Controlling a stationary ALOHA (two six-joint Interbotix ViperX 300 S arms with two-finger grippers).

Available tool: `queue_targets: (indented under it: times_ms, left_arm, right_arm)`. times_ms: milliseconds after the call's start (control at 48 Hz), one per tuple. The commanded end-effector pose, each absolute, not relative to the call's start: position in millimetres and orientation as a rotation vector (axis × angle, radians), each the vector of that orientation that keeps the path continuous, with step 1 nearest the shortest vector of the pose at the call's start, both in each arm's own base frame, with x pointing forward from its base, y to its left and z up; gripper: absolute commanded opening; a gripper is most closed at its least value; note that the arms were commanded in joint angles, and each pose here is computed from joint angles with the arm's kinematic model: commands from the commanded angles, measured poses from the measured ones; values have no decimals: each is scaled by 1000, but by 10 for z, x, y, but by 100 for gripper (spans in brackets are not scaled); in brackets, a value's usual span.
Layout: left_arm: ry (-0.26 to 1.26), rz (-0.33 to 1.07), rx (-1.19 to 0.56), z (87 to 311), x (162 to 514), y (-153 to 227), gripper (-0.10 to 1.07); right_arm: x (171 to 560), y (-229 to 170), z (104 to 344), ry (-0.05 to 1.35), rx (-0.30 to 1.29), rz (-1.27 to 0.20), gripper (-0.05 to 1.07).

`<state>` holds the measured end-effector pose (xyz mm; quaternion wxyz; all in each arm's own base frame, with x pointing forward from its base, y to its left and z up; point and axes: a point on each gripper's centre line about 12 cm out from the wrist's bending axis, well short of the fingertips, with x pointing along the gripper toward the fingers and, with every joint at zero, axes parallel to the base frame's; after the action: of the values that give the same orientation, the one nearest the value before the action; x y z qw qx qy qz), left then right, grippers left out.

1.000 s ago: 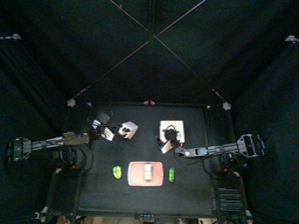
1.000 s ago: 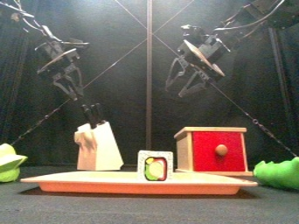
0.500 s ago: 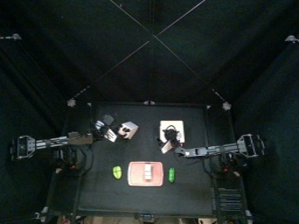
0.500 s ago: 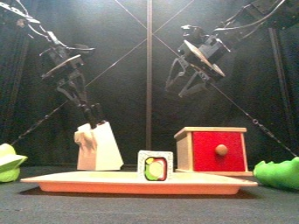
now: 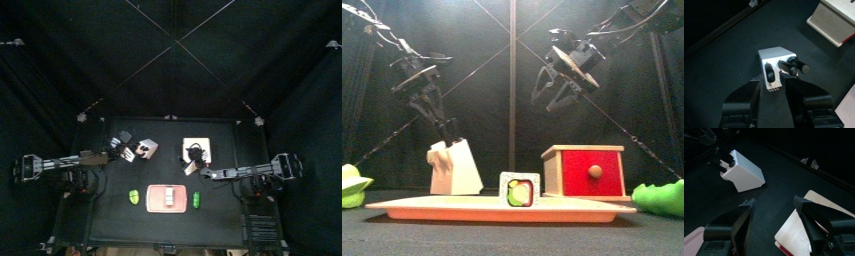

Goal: Grab cleaver

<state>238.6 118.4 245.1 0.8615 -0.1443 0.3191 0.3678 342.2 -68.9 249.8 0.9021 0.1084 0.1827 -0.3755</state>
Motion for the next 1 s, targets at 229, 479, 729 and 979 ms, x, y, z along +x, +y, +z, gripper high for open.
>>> queue_targets:
  times_ms: [229, 479, 729, 979]
  left_arm:
    - [659, 783, -311, 2475, 2467, 1268, 73]
    - [670, 799, -315, 2439, 2466, 1317, 70]
    - [666, 803, -316, 2444, 2465, 1337, 56]
    - [660, 796, -318, 2452, 2477, 1331, 47]
  right_arm:
    - [3406, -698, 2611, 345, 237, -776, 94]
    - [3405, -703, 2611, 345, 237, -778, 94]
    - [3406, -703, 2604, 347, 239, -779, 94]
    - [3408, -703, 2598, 349, 238, -779, 94]
